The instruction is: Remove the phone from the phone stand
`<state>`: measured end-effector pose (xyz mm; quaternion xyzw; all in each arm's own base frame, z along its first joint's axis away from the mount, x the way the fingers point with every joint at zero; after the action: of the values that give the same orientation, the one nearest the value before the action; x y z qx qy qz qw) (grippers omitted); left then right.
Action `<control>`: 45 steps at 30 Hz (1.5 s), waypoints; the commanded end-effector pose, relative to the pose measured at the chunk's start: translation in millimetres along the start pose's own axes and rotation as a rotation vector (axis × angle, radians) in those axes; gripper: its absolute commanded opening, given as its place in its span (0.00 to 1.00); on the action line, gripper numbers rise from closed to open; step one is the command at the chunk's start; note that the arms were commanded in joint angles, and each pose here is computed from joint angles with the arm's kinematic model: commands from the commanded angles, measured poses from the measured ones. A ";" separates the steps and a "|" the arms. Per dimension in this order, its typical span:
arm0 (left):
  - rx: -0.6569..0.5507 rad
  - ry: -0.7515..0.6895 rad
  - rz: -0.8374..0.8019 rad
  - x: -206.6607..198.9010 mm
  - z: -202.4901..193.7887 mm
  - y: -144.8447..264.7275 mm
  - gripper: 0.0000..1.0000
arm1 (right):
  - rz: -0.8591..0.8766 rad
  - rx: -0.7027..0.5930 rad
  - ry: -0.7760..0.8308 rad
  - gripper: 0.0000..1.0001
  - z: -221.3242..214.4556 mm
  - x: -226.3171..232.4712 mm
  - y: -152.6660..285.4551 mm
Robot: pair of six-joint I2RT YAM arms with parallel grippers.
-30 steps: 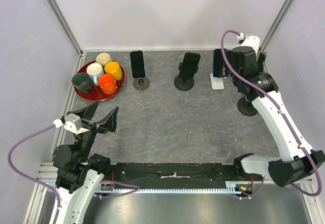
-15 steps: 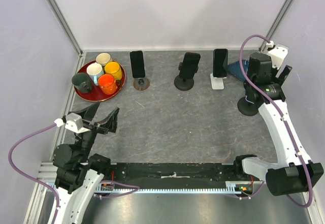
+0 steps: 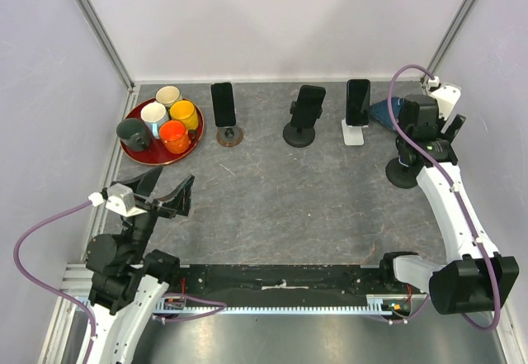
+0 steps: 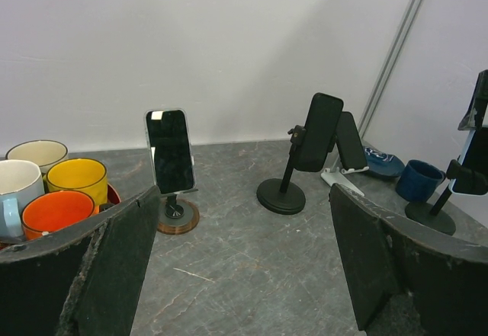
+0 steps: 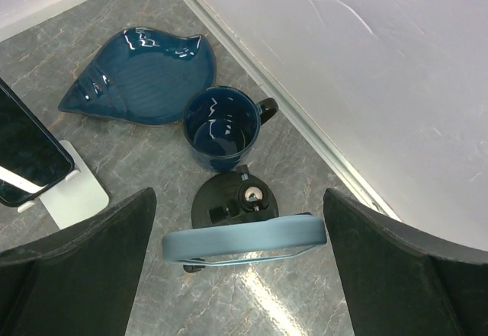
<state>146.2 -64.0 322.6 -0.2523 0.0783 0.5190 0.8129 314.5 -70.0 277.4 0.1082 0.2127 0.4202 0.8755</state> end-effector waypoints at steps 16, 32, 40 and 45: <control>-0.103 -0.038 -0.054 -11.3 25.5 14.6 0.97 | -0.020 0.014 -0.050 0.98 -30.9 3.8 -8.6; -0.091 -0.041 -0.064 -12.4 23.4 13.3 0.97 | 0.092 -0.046 -0.058 0.48 -27.9 9.9 3.3; -0.076 -0.046 -0.101 -17.5 20.9 11.9 0.97 | 0.260 -0.131 -0.054 0.25 -5.3 23.7 29.9; -0.055 -0.051 -0.123 -20.3 17.1 10.0 0.97 | 0.472 -0.211 0.023 0.17 10.2 51.3 58.2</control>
<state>143.8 -69.0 322.6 -0.2448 0.0738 0.5045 0.8247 294.2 -29.7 237.1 0.1195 0.2282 0.5397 0.8014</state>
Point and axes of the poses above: each gripper's point midway between its finger pads, its own y axis back along the fingers, its own x axis along the line the jaws close on, z = x × y, the point moved 3 cm from there along y, back along the fingers, and after that the axes turned 13 degrees about y, right-handed, at the moved point
